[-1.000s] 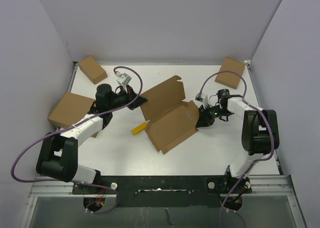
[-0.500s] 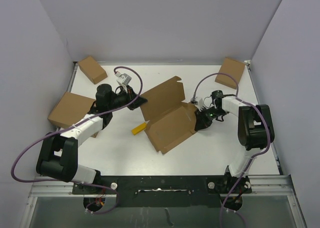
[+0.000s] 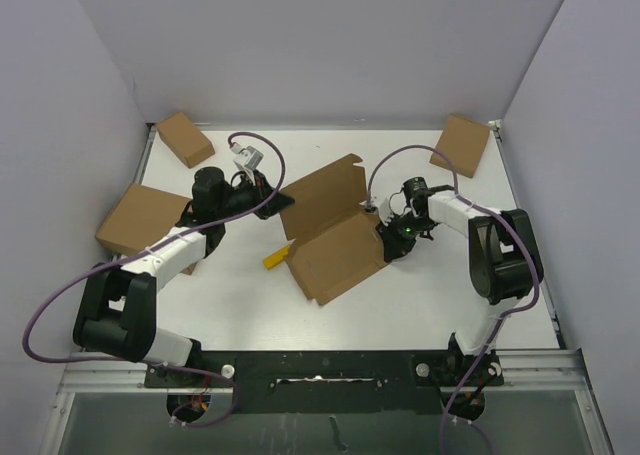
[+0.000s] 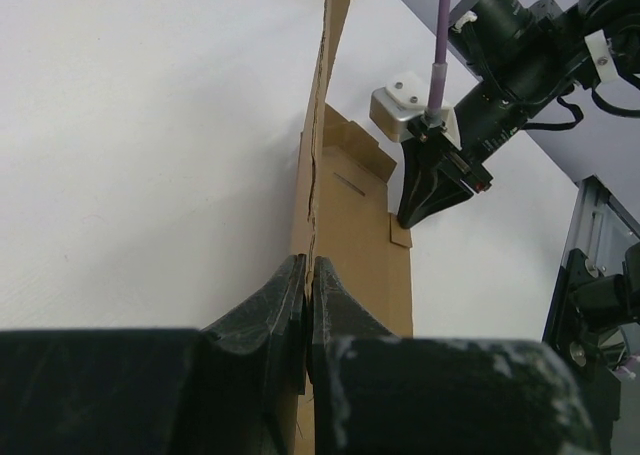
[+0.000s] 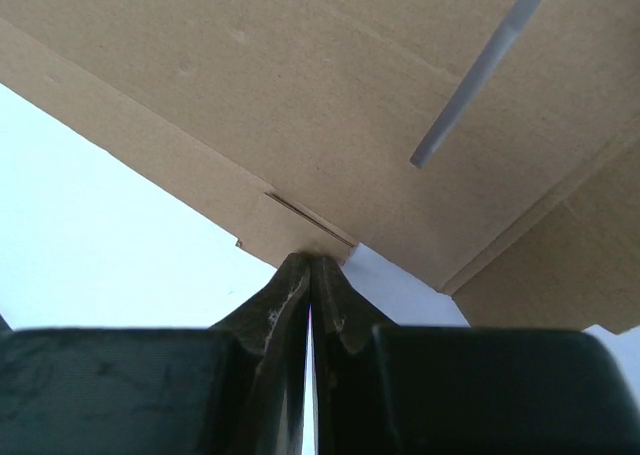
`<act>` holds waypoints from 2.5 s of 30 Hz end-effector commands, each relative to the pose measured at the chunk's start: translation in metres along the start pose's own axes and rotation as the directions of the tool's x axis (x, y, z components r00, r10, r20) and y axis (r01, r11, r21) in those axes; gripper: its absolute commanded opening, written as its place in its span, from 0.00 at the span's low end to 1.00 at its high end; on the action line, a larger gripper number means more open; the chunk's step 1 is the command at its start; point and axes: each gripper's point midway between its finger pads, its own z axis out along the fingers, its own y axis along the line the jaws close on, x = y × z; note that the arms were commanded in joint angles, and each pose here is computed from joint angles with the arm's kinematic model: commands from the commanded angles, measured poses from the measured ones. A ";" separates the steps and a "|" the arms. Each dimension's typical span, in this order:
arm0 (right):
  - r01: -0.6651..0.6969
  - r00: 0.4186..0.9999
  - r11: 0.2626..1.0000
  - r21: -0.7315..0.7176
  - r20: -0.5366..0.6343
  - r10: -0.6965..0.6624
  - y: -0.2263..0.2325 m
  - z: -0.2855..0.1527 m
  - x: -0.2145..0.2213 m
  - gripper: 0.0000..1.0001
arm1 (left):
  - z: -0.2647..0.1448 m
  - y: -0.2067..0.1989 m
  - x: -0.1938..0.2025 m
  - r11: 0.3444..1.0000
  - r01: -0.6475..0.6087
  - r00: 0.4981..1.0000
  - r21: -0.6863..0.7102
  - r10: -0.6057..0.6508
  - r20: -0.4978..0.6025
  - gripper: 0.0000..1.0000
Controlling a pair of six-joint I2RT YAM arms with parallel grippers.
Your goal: Fold the paper box
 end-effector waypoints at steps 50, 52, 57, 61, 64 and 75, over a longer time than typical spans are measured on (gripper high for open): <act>0.637 0.749 0.761 0.123 0.138 -0.648 0.105 0.019 -0.071 0.56 | -0.033 0.036 0.009 0.892 0.289 0.942 -0.349 -0.200 0.269 0.00; 0.618 0.763 0.780 0.103 0.161 -0.626 0.106 0.016 -0.072 0.55 | -0.033 0.035 0.008 0.897 0.274 0.946 -0.347 -0.186 0.266 0.00; 0.555 0.808 0.831 0.040 0.210 -0.550 0.107 0.011 -0.070 0.51 | -0.033 0.028 0.003 0.914 0.228 0.954 -0.336 -0.142 0.263 0.00; 0.519 0.840 0.855 -0.006 0.190 -0.508 0.105 0.017 -0.065 0.44 | -0.031 0.025 0.000 0.921 0.211 0.957 -0.328 -0.126 0.262 0.00; 0.489 0.863 0.872 -0.026 0.156 -0.480 0.100 0.022 -0.060 0.43 | -0.031 0.023 -0.001 0.925 0.200 0.959 -0.323 -0.118 0.258 0.00; 0.471 0.882 0.882 0.022 -0.016 -0.471 0.076 0.041 -0.041 0.44 | -0.026 0.017 -0.003 0.936 0.144 0.972 -0.320 -0.072 0.225 0.00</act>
